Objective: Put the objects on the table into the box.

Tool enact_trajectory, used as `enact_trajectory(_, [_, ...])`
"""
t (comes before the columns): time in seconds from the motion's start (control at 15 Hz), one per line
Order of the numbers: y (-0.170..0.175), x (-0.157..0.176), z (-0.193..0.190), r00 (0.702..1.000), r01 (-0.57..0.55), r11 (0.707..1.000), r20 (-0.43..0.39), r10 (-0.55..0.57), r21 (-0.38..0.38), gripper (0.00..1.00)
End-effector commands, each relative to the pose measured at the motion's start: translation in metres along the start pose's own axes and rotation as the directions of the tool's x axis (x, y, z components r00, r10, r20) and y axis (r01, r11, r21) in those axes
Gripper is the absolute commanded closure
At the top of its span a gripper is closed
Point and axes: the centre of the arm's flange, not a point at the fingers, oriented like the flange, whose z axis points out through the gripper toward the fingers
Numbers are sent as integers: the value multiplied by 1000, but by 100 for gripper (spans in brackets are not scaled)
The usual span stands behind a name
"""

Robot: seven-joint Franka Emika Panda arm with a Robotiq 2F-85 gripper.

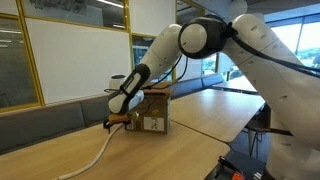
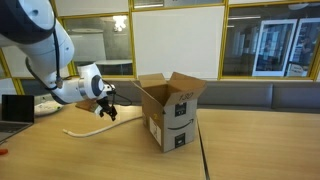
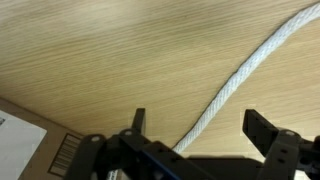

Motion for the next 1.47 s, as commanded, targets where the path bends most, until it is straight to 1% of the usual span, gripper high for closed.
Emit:
enact_trajectory(0.0, [-33, 30, 21, 997, -71, 997, 15, 71, 21, 0])
enact_trajectory(0.4, [-59, 40, 58, 990, -136, 989, 42, 134, 59, 0])
enact_trajectory(0.67, [-74, 46, 94, 987, -155, 987, 58, 153, 37, 0])
enact_trajectory(0.87, [-85, 48, 114, 984, -162, 987, 74, 160, 16, 0])
enact_trajectory(1.07, [-96, 52, 129, 983, -164, 986, 87, 164, -12, 0])
enact_trajectory(1.4, [-106, 55, 140, 980, -164, 986, 106, 167, -41, 0])
